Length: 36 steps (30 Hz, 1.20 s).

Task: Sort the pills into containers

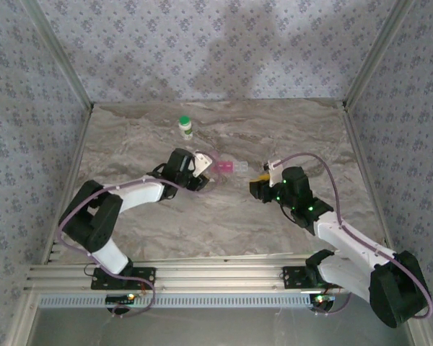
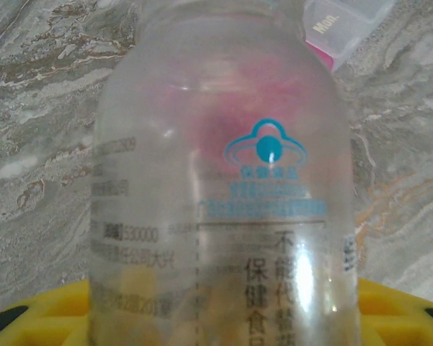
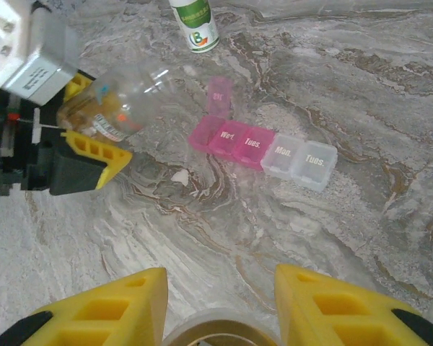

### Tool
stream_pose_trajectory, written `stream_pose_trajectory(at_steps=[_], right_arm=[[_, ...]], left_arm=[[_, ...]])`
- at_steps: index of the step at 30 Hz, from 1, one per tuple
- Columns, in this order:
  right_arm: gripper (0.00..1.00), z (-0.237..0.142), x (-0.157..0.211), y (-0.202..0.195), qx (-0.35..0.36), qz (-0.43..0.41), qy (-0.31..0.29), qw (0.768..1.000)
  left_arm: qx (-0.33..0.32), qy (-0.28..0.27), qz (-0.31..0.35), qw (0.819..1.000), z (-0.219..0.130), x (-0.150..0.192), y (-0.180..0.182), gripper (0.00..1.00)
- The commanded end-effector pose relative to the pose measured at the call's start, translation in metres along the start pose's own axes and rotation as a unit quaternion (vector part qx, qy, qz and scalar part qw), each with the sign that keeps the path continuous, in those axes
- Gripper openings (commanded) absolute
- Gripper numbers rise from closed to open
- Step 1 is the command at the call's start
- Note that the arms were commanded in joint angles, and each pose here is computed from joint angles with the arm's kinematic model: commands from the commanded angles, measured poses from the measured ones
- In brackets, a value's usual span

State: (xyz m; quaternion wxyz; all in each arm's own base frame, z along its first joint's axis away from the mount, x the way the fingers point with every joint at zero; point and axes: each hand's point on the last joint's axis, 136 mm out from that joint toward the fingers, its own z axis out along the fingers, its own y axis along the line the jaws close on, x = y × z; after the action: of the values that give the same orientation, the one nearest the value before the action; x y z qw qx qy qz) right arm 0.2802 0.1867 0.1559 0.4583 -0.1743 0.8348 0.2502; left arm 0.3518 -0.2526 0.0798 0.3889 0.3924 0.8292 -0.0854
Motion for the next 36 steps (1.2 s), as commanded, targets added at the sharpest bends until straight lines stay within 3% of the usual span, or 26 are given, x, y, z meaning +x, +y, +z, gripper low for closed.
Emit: stream_pose_trajectory(at_steps=[1,18,36], right_arm=[[0.0,-0.005,-0.008,0.003,-0.008,0.005,-0.012,1.0],[0.0,-0.008,-0.008,0.007,-0.015,0.01,-0.011,1.0],[0.0,-0.005,-0.005,0.009,-0.021,0.012,0.0,1.0]], left_arm=[[0.015,0.019,0.01,1.0,0.001,-0.003,-0.001,0.0],[0.013,0.097,0.075,0.992,0.004,0.004,0.025,0.0],[0.03,0.164,0.116,0.979,0.015,0.017,0.027,0.0]])
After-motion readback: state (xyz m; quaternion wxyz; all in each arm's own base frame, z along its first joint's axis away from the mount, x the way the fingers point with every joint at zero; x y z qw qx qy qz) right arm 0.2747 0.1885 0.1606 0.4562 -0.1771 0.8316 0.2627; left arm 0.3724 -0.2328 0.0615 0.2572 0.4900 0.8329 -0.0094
